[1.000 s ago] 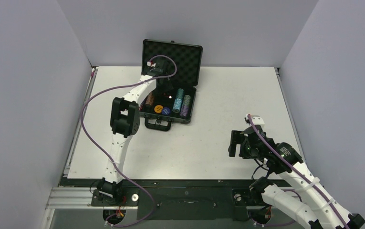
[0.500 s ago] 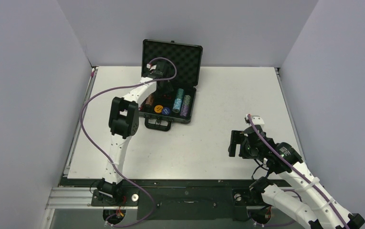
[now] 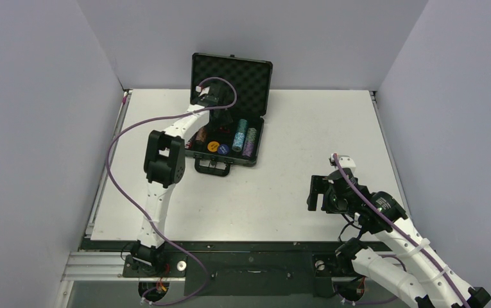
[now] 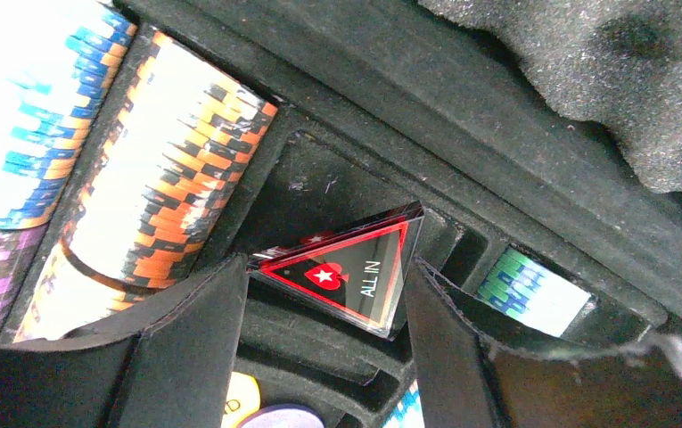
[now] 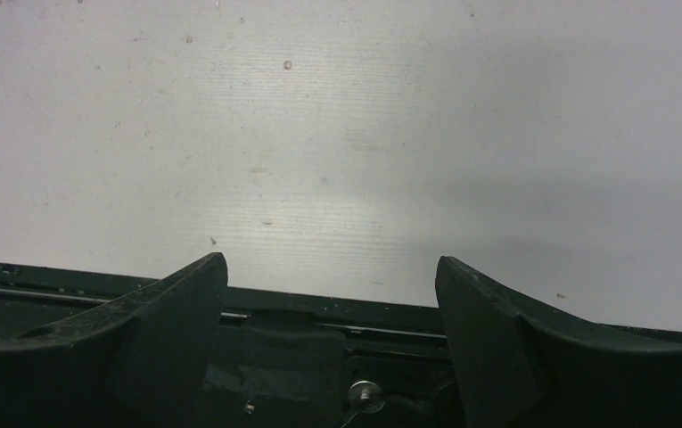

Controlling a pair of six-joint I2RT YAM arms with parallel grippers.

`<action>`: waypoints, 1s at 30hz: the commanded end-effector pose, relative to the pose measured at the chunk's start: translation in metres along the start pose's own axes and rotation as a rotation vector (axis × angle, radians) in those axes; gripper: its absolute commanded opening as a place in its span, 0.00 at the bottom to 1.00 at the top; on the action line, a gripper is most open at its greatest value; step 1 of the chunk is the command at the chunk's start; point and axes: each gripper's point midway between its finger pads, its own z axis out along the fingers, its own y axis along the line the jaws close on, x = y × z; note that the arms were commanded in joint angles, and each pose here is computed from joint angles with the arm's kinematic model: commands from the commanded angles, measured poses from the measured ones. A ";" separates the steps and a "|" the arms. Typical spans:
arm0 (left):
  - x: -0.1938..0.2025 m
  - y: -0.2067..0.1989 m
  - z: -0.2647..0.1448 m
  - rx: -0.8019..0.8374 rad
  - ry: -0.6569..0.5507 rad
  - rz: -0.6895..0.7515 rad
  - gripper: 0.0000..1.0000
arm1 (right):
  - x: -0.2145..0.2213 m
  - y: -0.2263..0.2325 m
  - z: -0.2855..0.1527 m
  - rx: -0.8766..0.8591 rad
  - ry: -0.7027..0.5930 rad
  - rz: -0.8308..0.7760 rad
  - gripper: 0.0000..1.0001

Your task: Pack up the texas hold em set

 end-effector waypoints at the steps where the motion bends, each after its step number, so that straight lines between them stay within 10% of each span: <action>1: -0.001 0.033 -0.027 -0.112 0.021 0.039 0.59 | -0.003 0.002 0.000 -0.010 -0.018 0.008 0.82; 8: -0.014 0.031 -0.043 -0.104 -0.023 0.033 1.00 | -0.002 0.003 0.000 -0.014 -0.017 0.009 0.82; 30: -0.055 0.053 -0.134 -0.089 -0.193 0.093 0.96 | -0.003 0.003 -0.001 -0.017 -0.027 0.020 0.82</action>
